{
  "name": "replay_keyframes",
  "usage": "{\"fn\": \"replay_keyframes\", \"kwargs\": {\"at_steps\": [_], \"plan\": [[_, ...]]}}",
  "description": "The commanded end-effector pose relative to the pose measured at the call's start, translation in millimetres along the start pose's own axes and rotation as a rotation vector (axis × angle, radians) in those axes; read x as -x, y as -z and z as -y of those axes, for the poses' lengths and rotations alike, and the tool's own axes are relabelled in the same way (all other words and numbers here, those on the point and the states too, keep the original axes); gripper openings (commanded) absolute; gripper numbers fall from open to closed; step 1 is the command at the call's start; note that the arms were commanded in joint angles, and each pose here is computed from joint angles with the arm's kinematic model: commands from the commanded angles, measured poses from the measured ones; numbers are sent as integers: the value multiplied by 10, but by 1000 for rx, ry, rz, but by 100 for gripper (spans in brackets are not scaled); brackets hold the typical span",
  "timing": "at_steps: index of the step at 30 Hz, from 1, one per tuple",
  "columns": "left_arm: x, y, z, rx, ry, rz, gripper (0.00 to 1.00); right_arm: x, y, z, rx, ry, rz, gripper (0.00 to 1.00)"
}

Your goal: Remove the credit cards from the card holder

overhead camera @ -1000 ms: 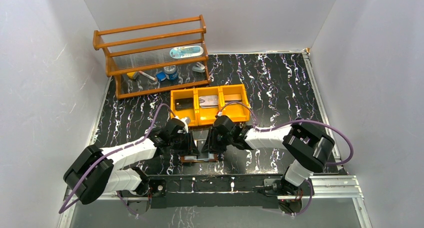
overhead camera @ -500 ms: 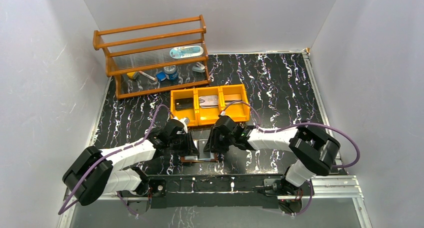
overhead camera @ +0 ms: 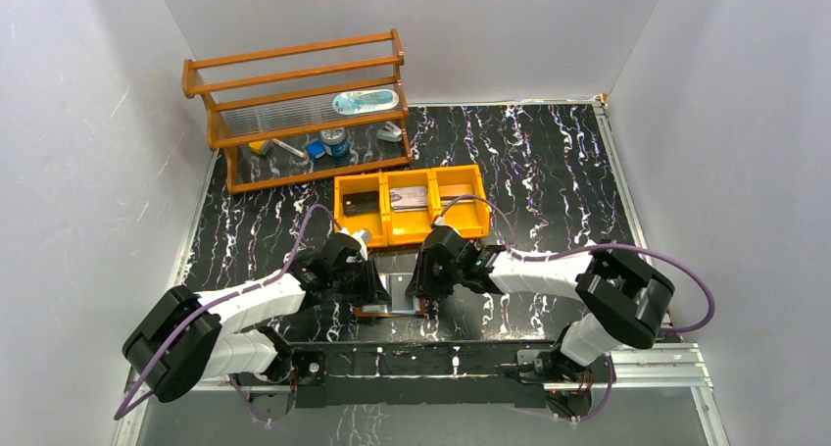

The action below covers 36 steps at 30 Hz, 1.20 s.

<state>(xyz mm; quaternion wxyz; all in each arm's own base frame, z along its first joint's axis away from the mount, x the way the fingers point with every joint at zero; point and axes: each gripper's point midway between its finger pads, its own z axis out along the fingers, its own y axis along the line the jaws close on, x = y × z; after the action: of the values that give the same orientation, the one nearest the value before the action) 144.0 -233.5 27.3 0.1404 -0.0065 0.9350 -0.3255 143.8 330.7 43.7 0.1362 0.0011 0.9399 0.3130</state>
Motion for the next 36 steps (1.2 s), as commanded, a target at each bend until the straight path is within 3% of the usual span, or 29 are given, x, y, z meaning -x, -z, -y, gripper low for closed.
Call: {"fn": "replay_keyframes", "kwargs": {"at_steps": [1,6,12,17,27,36], "plan": [[6,21,64,-24,-11,1,11,2,-88,-94,32,12,-13,40],[0,12,74,-30,-11,-4,13,-55,-176,-82,45,9,-38,35],[-1,-8,95,-47,0,-2,16,-50,-178,-82,53,6,-31,22],[23,-15,165,-96,39,26,15,-122,-217,13,39,-15,-48,21],[54,18,229,-205,124,112,0,-225,-271,182,31,-66,-59,20],[77,126,259,-240,107,156,0,-196,-259,203,76,-102,-57,17]]}}
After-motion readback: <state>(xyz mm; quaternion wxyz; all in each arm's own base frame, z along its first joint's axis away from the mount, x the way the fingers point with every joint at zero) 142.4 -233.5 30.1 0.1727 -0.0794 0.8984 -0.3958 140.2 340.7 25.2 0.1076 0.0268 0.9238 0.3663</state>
